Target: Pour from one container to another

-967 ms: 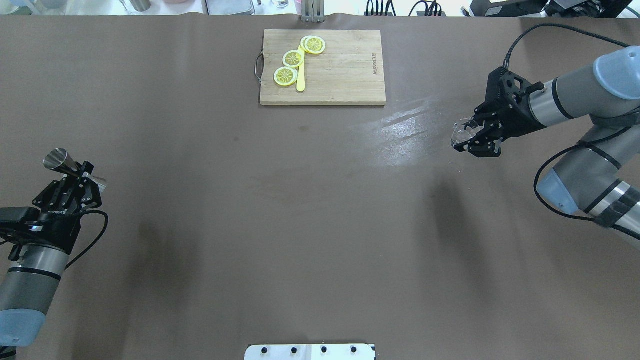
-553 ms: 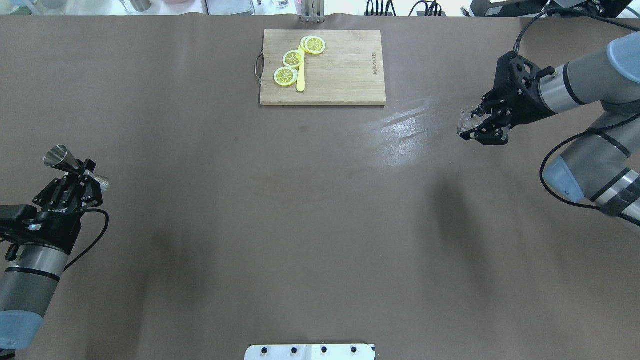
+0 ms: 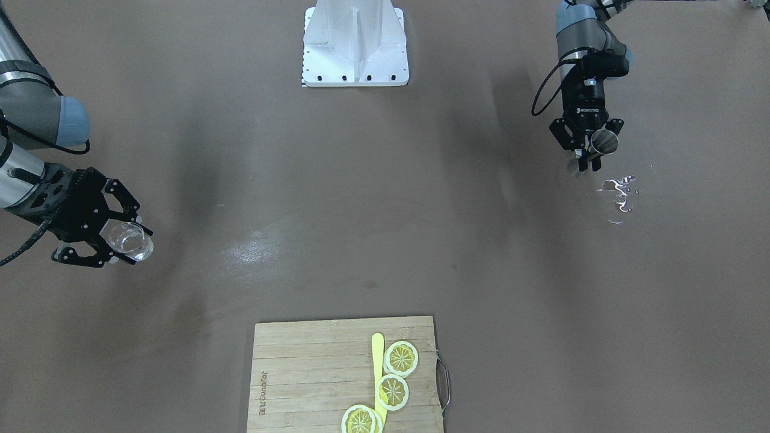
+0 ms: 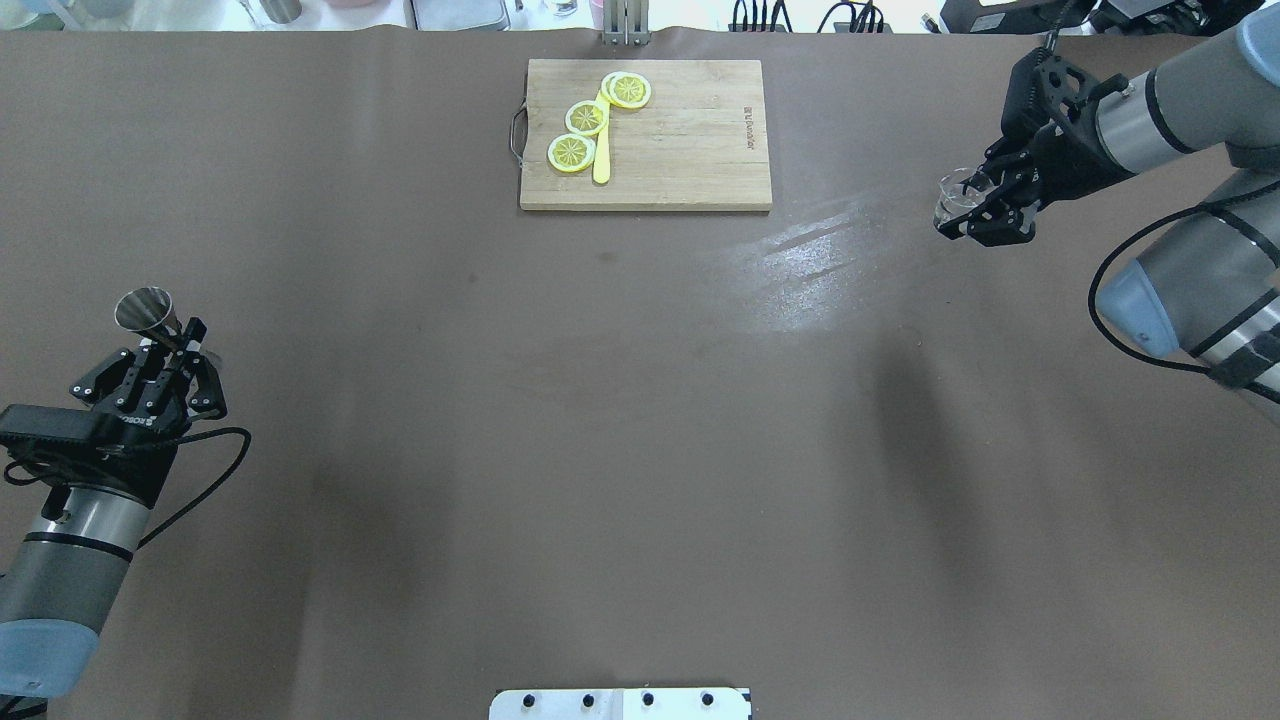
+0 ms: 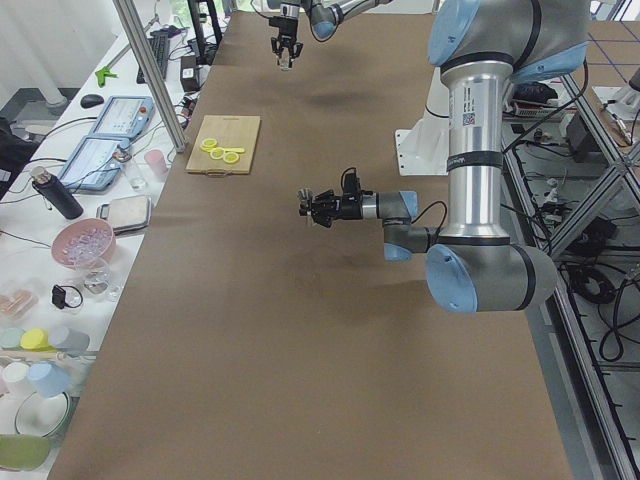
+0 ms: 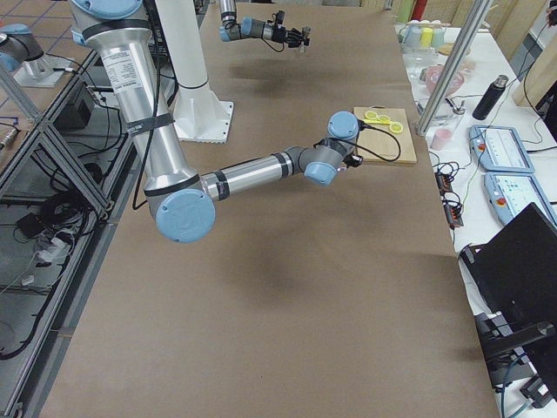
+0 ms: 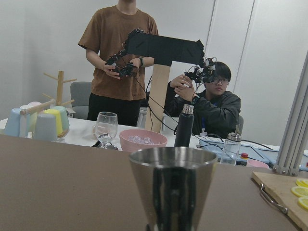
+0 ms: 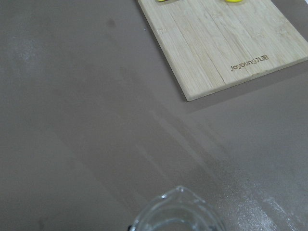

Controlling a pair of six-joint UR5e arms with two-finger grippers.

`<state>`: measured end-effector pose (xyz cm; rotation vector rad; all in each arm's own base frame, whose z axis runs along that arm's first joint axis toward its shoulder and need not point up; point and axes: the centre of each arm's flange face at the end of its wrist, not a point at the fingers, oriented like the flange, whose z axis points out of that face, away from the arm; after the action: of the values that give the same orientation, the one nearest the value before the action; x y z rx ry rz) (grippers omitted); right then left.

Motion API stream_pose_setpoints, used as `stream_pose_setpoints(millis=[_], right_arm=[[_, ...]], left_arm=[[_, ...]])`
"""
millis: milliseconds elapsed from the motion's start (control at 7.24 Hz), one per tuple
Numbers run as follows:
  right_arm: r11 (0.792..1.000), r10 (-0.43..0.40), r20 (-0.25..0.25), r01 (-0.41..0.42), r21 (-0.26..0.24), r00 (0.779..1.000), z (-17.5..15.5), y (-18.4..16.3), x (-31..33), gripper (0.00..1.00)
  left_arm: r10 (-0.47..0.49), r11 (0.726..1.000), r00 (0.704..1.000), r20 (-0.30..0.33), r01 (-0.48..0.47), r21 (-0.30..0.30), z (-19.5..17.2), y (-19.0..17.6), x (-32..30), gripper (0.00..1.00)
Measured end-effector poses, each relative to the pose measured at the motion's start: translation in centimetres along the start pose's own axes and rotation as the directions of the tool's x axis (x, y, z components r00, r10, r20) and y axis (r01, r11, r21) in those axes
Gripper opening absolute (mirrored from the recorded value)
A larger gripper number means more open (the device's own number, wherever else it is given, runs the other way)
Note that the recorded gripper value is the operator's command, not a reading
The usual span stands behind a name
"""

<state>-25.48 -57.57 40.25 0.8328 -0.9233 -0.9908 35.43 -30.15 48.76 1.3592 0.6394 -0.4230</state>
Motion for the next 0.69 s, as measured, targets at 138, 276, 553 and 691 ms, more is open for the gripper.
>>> stream_pose_setpoints(millis=[138,276,553,691], right_arm=[[1.000,-0.001,-0.005,0.001,-0.009,1.000,-0.2,-0.7,0.4,0.00],[1.000,-0.005,-0.014,0.005,-0.014,1.000,-0.1,-1.2,0.5,0.00],[1.000,0.005,-0.027,-0.006,-0.026,1.000,-0.2,-3.1,0.7,0.00],[0.999,0.029,-0.040,-0.031,-0.040,0.999,-1.4,-4.1,0.8,0.00]], left_arm=[[0.010,1.000,0.999,-0.038,-0.011,-0.023,0.2,-0.3,1.6,0.00],[0.010,0.998,0.995,-0.095,-0.016,-0.056,0.3,-0.9,3.4,0.00],[0.032,0.994,0.978,-0.208,-0.053,-0.099,0.5,-3.3,5.8,0.00],[0.059,0.990,0.960,-0.274,-0.092,-0.108,0.9,-5.0,6.8,0.00]])
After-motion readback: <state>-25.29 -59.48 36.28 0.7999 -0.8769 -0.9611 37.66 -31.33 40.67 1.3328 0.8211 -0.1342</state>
